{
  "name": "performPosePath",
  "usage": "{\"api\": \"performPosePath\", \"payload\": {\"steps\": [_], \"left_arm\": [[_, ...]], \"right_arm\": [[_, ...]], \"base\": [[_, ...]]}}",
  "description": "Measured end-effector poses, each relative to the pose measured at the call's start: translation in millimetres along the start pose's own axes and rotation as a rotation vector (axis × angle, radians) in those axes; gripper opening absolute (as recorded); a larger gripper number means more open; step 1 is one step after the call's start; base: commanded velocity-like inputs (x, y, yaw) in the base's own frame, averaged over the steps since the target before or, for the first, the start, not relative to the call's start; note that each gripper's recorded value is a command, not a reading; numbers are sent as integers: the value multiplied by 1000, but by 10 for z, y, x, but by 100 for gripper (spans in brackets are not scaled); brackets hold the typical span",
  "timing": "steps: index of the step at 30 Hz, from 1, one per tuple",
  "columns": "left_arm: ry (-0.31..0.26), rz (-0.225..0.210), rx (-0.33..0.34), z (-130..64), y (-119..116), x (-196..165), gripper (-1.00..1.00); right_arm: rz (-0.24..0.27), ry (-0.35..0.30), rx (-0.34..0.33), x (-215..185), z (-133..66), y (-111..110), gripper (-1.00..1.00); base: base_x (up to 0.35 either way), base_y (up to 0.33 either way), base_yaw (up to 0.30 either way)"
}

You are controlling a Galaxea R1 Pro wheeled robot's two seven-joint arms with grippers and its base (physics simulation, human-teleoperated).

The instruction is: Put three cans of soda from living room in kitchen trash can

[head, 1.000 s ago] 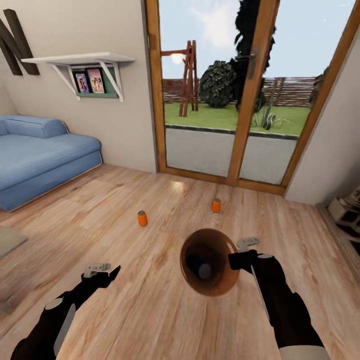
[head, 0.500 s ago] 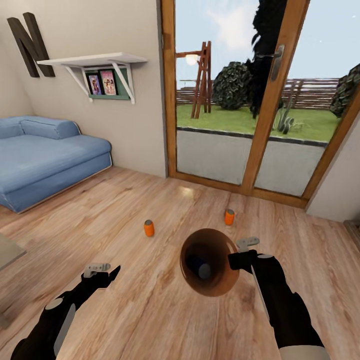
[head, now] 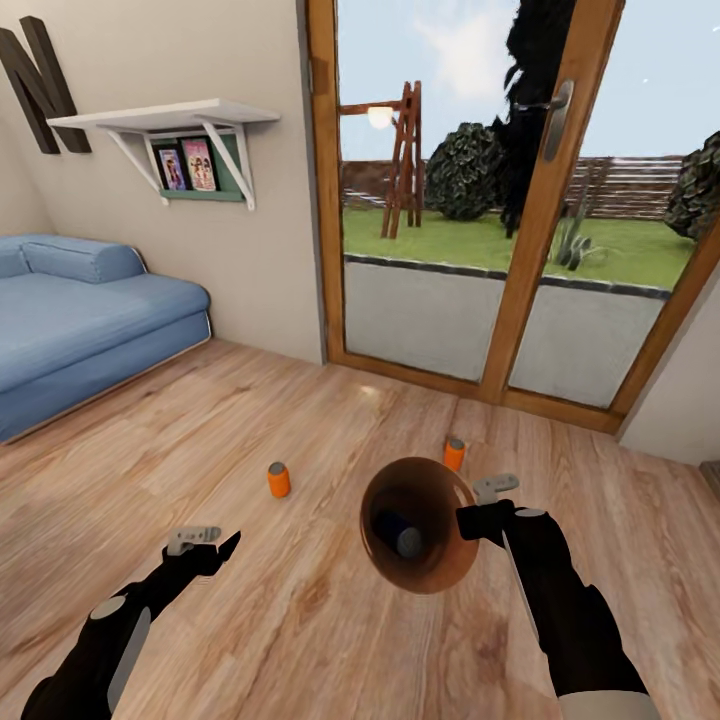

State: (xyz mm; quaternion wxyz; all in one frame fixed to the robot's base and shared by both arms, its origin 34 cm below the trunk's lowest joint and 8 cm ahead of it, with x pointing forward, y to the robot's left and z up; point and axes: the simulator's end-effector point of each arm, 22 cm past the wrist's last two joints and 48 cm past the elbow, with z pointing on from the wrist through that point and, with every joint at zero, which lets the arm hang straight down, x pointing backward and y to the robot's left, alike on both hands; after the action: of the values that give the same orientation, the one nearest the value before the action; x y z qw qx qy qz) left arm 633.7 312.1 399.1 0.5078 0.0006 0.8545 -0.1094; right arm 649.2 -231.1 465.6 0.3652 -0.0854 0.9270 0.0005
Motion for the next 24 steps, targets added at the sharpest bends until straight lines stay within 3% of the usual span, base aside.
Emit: {"api": "performPosePath", "payload": {"steps": [8, 24], "left_arm": [[-1, 0, 1, 1, -4, -1, 100], [-4, -5, 0, -1, 3, -8, 100]], "right_arm": [[-1, 1, -1, 8, 2, 11, -100], [-23, 3, -13, 4, 10, 99, -100]], "base": [[306, -168, 63], [306, -141, 152]]}}
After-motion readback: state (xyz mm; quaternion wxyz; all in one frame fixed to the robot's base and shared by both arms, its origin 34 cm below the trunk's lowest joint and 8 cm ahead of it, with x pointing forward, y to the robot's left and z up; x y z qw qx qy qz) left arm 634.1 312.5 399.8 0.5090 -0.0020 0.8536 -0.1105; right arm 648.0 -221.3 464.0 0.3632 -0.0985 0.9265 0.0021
